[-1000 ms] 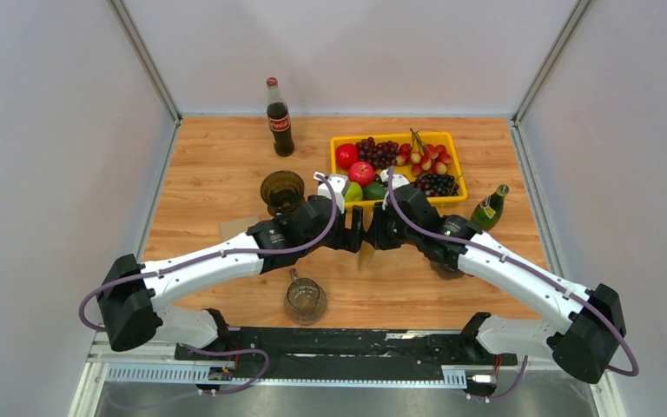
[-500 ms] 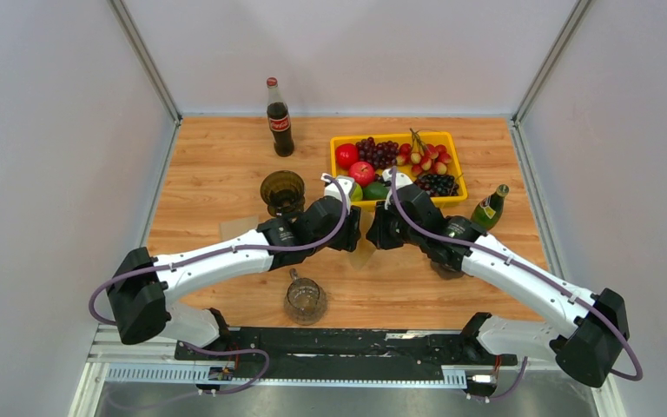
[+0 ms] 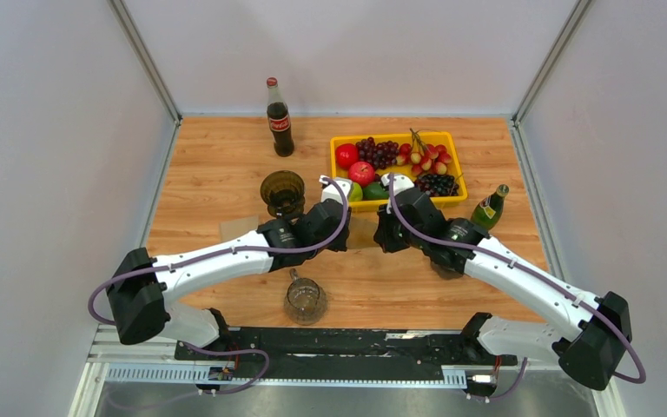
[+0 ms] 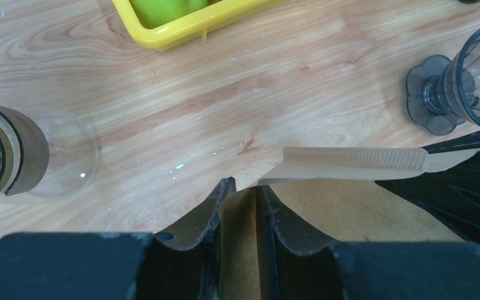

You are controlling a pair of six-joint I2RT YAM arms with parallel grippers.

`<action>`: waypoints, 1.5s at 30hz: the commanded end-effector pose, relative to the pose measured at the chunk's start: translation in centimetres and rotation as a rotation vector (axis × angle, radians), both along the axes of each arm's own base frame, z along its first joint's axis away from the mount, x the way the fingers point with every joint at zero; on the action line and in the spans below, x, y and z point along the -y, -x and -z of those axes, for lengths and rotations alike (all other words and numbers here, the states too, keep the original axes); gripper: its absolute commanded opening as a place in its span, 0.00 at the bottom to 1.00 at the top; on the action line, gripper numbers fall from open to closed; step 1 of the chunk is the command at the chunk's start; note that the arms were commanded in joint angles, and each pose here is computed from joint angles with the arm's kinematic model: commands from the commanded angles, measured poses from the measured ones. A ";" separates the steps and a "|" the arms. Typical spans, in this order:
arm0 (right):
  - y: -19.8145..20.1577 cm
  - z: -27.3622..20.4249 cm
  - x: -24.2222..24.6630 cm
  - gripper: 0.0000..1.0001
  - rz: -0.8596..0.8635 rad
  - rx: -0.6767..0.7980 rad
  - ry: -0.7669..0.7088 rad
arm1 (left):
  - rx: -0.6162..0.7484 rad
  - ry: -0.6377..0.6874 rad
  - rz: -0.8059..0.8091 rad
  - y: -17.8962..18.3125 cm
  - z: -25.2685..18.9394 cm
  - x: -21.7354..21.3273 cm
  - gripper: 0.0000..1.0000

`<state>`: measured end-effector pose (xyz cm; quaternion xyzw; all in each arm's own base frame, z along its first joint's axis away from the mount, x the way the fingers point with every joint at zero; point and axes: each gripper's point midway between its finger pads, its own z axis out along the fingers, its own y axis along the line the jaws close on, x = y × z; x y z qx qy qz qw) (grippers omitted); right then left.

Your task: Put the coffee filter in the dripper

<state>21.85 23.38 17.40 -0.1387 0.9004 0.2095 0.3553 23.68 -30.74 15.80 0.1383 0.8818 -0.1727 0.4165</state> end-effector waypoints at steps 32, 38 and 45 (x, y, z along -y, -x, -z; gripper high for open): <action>-0.6 -4.3 0.6 0.23 -0.012 0.111 -0.011 | 0.001 0.078 0.067 1.0 -2.7 0.9 0.00; -0.7 -7.3 0.7 0.62 -0.015 0.192 -0.072 | 0.012 0.054 0.016 0.3 -2.9 0.5 0.00; -1.6 -9.3 4.5 1.00 0.197 0.292 -0.097 | 0.009 0.042 0.021 0.1 -3.3 0.7 0.00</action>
